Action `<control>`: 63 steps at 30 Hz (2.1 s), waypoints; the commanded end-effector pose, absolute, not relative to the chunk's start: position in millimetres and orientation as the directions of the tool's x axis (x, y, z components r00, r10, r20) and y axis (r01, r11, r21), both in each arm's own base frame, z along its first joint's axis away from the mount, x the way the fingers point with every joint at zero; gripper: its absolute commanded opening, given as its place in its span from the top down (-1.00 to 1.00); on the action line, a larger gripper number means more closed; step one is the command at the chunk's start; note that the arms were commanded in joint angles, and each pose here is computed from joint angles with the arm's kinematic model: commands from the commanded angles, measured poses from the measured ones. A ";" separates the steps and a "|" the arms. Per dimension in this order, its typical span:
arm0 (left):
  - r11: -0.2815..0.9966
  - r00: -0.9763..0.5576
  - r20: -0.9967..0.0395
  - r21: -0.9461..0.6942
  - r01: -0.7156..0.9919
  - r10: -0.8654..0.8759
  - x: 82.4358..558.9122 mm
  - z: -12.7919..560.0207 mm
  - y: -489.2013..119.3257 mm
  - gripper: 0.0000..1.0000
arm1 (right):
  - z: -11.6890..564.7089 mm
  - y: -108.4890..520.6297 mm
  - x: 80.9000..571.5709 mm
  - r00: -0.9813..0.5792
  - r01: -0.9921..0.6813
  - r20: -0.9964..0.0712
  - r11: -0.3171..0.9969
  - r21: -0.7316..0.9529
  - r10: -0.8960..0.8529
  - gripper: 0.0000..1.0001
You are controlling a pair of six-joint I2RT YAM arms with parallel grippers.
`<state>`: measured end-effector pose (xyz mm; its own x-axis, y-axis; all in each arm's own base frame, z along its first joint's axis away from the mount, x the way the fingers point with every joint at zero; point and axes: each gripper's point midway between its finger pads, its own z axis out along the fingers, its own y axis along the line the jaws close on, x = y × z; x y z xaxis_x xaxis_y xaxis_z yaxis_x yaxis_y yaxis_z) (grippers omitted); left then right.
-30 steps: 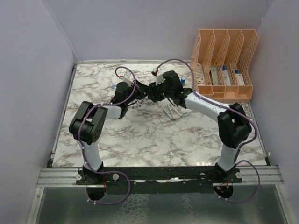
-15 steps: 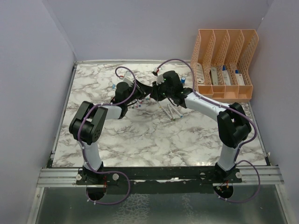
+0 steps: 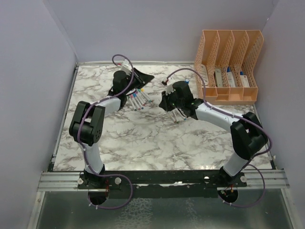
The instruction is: Open the pen caps
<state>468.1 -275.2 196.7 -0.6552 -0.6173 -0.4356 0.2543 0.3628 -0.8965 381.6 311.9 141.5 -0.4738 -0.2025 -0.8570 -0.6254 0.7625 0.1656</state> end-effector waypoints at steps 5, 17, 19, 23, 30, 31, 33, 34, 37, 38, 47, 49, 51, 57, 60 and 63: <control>0.438 -0.524 -0.480 -0.874 0.212 -0.704 506.2 191.1 -211.7 1.00 | 85.6 283.6 331.4 -0.600 -0.608 -0.738 0.776 0.171 -0.308 0.97; 0.492 -0.520 -0.479 -0.862 0.125 -0.707 463.4 159.0 -165.4 1.00 | 52.8 280.4 342.4 -0.625 -0.581 -0.703 0.804 0.129 -0.339 0.97; 0.496 -0.515 -0.476 -0.861 0.110 -0.712 459.3 155.0 -156.1 1.00 | 50.6 280.3 345.5 -0.624 -0.578 -0.702 0.807 0.120 -0.342 0.97; 0.506 -0.509 -0.474 -0.858 0.085 -0.718 452.3 147.9 -140.7 1.00 | 46.4 281.3 349.2 -0.627 -0.575 -0.697 0.811 0.112 -0.348 0.97; 0.529 -0.504 -0.457 -0.848 0.000 -0.733 443.6 118.6 -114.2 1.00 | 37.2 279.4 354.1 -0.638 -0.562 -0.681 0.822 0.092 -0.360 0.76; 0.531 -0.506 -0.453 -0.847 -0.012 -0.734 442.8 113.6 -111.6 1.00 | 36.9 279.5 354.8 -0.638 -0.561 -0.680 0.823 0.090 -0.361 0.72; 0.531 -0.507 -0.441 -0.846 -0.039 -0.740 441.0 103.7 -106.1 1.00 | 35.5 278.9 355.9 -0.640 -0.557 -0.678 0.826 0.085 -0.362 0.62; 0.533 -0.505 -0.438 -0.844 -0.052 -0.743 440.5 99.3 -102.9 1.00 | 36.1 278.9 356.5 -0.640 -0.555 -0.679 0.828 0.083 -0.361 0.58; 0.537 -0.499 -0.431 -0.839 -0.086 -0.752 439.1 88.1 -94.3 1.00 | 39.4 279.0 358.3 -0.636 -0.552 -0.685 0.830 0.081 -0.357 0.46; 0.541 -0.495 -0.432 -0.836 -0.094 -0.754 439.3 85.2 -91.3 1.00 | 41.8 279.6 359.5 -0.632 -0.553 -0.689 0.829 0.080 -0.355 0.44; 0.541 -0.486 -0.412 -0.826 -0.159 -0.771 443.9 61.0 -72.2 1.00 | 76.8 295.6 383.4 -0.578 -0.564 -0.745 0.823 0.069 -0.333 0.01; 0.541 -0.489 -0.407 -0.824 -0.167 -0.771 446.3 56.6 -71.1 1.00 | 84.5 301.4 392.0 -0.564 -0.564 -0.759 0.823 0.066 -0.326 -0.07; 0.539 -0.494 -0.402 -0.825 -0.169 -0.771 448.9 53.4 -71.1 0.97 | 90.7 307.9 400.5 -0.554 -0.565 -0.769 0.822 0.067 -0.319 -0.13; 0.529 -0.497 -0.386 -0.828 -0.185 -0.777 452.8 47.0 -69.7 0.68 | 103.0 327.5 427.8 -0.524 -0.575 -0.791 0.816 0.055 -0.316 -0.15; 0.526 -0.493 -0.383 -0.829 -0.189 -0.781 453.2 46.8 -67.4 0.53 | 99.5 336.4 440.9 -0.520 -0.581 -0.788 0.813 0.044 -0.330 -0.15; 0.522 -0.489 -0.381 -0.831 -0.191 -0.785 452.8 48.3 -65.6 0.45 | 91.4 342.8 454.4 -0.516 -0.582 -0.783 0.813 0.022 -0.347 -0.15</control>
<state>445.3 -70.7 39.8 -0.5023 -0.7839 -0.3650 -0.2191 0.5238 -0.8232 436.6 337.2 106.0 -0.5157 -0.3041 -0.8010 -0.5874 0.8061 0.0722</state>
